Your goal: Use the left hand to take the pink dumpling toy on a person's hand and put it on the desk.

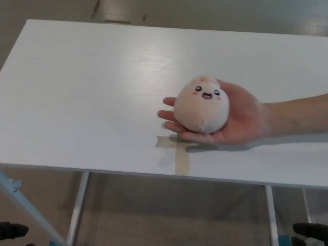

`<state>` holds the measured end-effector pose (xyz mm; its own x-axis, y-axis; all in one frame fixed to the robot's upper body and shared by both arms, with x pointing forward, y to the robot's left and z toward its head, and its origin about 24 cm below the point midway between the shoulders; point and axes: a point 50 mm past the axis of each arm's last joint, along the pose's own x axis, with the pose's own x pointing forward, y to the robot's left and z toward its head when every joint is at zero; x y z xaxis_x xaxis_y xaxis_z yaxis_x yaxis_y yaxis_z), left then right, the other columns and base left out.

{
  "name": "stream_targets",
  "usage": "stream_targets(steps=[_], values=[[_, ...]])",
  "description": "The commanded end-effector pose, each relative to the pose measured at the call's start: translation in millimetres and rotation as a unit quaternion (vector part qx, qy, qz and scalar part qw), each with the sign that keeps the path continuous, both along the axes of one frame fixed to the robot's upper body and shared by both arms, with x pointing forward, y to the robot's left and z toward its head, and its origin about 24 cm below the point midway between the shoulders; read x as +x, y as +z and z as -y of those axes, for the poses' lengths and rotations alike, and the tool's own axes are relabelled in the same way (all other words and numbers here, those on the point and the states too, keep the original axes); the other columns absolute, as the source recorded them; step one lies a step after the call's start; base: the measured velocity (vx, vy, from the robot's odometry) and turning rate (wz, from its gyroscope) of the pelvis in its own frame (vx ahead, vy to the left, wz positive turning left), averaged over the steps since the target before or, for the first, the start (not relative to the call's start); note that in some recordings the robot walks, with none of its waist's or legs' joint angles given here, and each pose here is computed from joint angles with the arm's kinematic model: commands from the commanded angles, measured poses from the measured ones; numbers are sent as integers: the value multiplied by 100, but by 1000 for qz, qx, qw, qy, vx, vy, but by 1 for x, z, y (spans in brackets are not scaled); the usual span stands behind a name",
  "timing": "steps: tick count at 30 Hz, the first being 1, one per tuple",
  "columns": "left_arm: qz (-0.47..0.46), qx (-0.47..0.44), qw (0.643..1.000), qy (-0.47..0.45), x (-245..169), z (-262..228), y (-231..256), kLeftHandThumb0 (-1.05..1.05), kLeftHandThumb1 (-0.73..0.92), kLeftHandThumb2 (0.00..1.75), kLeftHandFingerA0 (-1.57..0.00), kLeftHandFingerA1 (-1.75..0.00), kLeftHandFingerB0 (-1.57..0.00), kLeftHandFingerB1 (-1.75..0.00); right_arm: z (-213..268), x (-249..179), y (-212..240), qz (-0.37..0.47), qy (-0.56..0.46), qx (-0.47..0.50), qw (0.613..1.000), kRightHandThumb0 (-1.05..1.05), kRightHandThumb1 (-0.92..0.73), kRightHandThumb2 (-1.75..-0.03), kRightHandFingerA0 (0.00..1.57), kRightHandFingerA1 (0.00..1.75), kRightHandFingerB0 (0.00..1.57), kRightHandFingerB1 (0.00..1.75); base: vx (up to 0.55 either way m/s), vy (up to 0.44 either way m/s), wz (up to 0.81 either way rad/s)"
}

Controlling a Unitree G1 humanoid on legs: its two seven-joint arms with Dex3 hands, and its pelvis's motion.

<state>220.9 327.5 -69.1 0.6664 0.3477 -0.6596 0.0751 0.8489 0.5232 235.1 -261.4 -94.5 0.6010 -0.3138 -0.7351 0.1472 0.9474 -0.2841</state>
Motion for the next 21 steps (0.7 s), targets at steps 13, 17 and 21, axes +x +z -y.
stream_targets(steps=[13, 17, 21], values=[[3, -41, 998, -37, -21, 13, -16, -38, 66, 60, -72, -45, -55, -40, 8, -34, -18, -45, 1, -5, 999, -22, -69, -61, 63, 44, 56, 43, 0, 0, 0], [4, -41, 998, -38, -21, 13, -16, -38, 66, 60, -72, -45, -55, -40, 8, -34, -18, -45, 2, -5, 999, -22, -69, -61, 63, 44, 56, 43, 0, 0, 0], [4, -42, 998, -38, -21, 13, -16, -38, 66, 60, -72, -45, -55, -40, 8, -34, -18, -45, 2, -5, 999, -22, -69, -61, 63, 44, 56, 43, 0, 0, 0]])
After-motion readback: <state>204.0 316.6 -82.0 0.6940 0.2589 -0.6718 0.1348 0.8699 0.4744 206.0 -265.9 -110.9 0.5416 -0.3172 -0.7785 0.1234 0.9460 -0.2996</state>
